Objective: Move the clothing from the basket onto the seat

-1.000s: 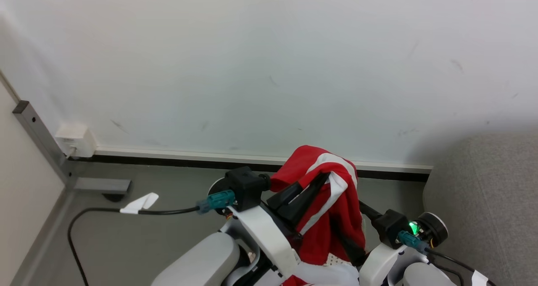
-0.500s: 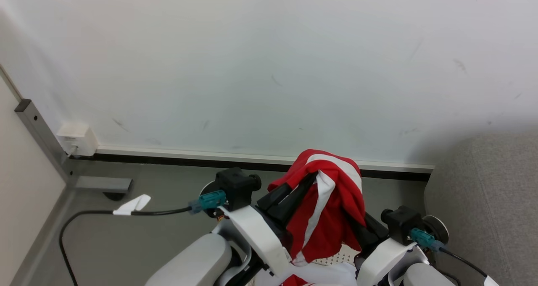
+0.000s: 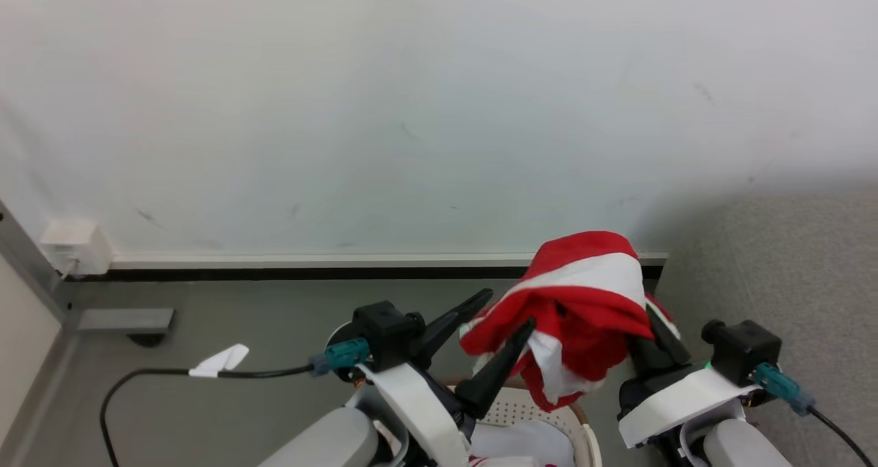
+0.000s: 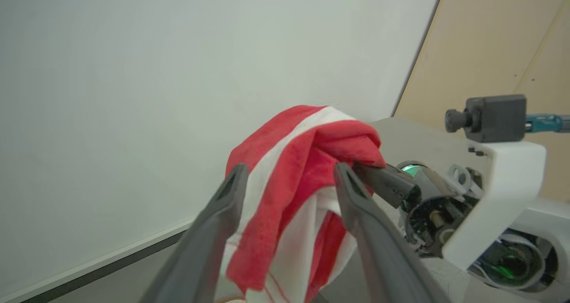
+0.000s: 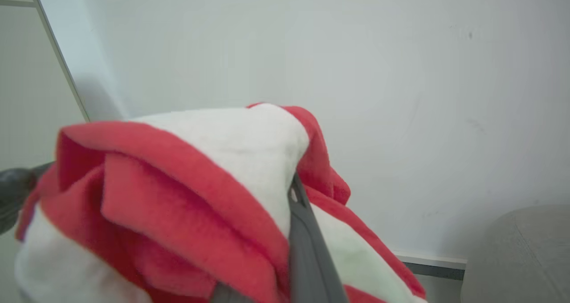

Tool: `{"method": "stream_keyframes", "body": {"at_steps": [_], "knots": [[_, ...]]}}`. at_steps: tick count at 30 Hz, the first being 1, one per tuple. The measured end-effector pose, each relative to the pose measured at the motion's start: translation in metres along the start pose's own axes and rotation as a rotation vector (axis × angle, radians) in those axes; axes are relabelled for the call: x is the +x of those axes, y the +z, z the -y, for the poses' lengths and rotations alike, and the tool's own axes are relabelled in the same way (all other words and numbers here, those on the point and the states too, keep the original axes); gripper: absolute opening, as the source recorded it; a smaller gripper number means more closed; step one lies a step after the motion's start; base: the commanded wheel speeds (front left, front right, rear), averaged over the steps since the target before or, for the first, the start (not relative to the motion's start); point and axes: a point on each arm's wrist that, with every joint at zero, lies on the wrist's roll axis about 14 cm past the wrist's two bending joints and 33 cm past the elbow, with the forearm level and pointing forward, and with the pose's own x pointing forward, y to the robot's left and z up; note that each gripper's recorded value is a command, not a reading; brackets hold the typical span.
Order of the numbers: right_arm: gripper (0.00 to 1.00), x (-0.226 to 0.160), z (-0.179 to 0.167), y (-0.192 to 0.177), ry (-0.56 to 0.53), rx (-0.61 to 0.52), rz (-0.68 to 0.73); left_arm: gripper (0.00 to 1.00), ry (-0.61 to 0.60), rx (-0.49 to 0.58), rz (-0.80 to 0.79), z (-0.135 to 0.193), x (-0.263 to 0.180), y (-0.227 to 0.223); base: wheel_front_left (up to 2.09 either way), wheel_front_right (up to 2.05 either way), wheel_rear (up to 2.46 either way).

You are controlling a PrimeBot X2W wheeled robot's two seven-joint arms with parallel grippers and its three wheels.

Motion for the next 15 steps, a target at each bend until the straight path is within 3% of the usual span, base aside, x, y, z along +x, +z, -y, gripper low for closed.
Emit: {"method": "stream_keyframes", "body": {"at_steps": [15], "knots": [[0.0, -0.08, 0.094, 0.054, -0.288, -0.104, 0.13, 1.0, -0.203, -0.009, -0.015, 0.053, 0.034, -0.025, 0.0, 0.0, 0.0]]}}
